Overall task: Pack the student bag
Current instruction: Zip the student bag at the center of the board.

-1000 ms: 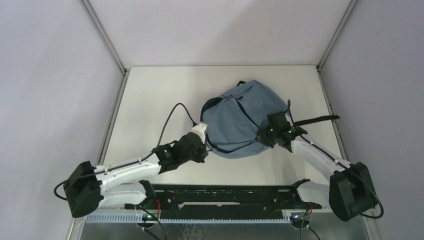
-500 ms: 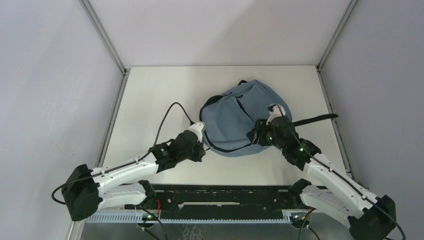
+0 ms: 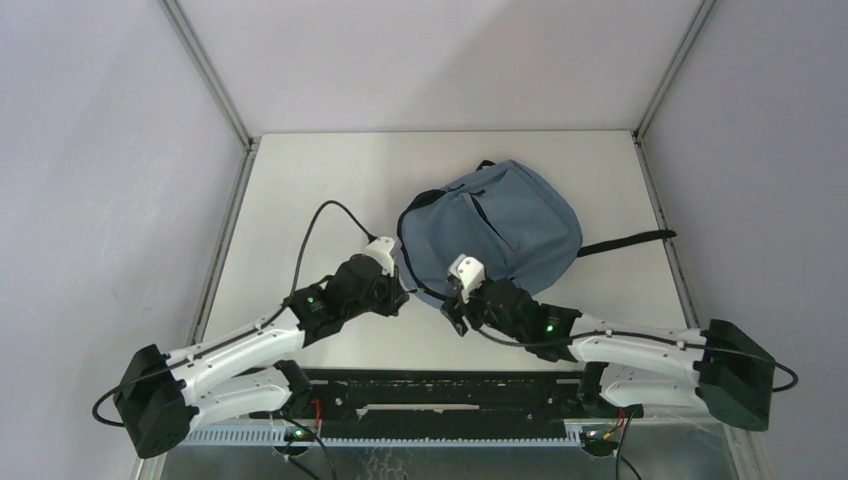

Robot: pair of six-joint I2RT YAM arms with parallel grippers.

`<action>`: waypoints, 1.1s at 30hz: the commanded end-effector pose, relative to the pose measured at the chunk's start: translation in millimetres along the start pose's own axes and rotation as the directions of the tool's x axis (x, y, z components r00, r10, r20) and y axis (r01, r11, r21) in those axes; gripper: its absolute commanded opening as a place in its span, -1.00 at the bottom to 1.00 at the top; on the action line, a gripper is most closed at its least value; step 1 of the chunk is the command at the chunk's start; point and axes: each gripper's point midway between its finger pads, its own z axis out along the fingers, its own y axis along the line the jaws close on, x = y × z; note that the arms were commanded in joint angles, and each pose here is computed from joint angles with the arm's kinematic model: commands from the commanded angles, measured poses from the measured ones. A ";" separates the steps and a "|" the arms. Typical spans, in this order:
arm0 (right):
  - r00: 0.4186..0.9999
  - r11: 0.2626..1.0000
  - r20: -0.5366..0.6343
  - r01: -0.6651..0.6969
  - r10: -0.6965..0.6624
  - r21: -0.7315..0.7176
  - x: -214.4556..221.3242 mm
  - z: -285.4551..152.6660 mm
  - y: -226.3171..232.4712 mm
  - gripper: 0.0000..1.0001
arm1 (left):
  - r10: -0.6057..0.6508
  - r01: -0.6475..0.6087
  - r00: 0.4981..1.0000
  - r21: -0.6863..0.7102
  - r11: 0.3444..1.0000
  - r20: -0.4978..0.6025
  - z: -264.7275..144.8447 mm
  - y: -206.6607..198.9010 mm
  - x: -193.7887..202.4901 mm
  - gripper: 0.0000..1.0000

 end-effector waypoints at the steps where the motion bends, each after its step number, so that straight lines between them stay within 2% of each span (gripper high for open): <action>1: 0.969 0.985 0.179 0.165 -0.172 0.055 -52.3 16.0 5.3 0.52 | -0.016 0.015 0.999 0.045 0.999 0.031 1.7 -5.6 -5.8 -1.00; 6: 0.955 0.970 0.174 0.232 -0.242 0.075 -51.0 43.3 9.8 0.52 | -0.024 0.021 0.999 0.058 0.998 0.047 -0.7 -7.9 -13.2 -1.00; 9: 0.955 0.965 0.152 0.243 -0.256 0.100 -41.9 55.3 7.2 0.41 | -0.033 0.030 0.998 0.062 0.998 0.054 -3.4 -6.7 -17.1 -1.00; 10: 0.956 0.963 0.137 0.247 -0.261 0.109 -37.9 57.3 5.6 0.29 | -0.037 0.034 0.998 0.060 0.998 0.056 -4.0 -5.1 -18.2 -1.00; 11: 0.958 0.962 0.124 0.245 -0.260 0.121 -34.7 57.8 3.4 0.08 | -0.041 0.038 0.997 0.060 0.998 0.058 -5.2 -4.1 -19.3 -1.00; 13: 0.962 0.960 0.096 0.240 -0.255 0.146 -29.3 55.6 -1.5 -0.43 | -0.055 0.052 0.997 0.044 0.998 0.057 -6.6 2.0 -20.9 -1.00; 14: 0.964 0.960 0.081 0.240 -0.253 0.147 -26.5 53.5 -2.4 -0.78 | -0.057 0.055 0.997 0.040 0.998 0.060 -7.0 4.1 -22.6 -1.00; 15: 0.966 0.960 0.063 0.241 -0.252 0.146 -22.6 51.1 -3.2 -1.00 | -0.059 0.057 0.996 0.032 0.998 0.062 -6.6 7.2 -23.8 -1.00; 23: 0.967 0.953 0.001 0.251 -0.255 0.168 0.3 16.0 -4.7 -1.00 | -0.083 0.088 0.993 -0.058 0.994 0.078 -2.8 35.8 -49.1 -1.00; 33: 0.978 0.954 0.021 0.199 -0.208 0.225 4.4 -20.1 -16.6 -1.00 | -0.145 0.167 0.978 -0.152 0.974 0.148 -0.4 72.3 -91.4 -1.00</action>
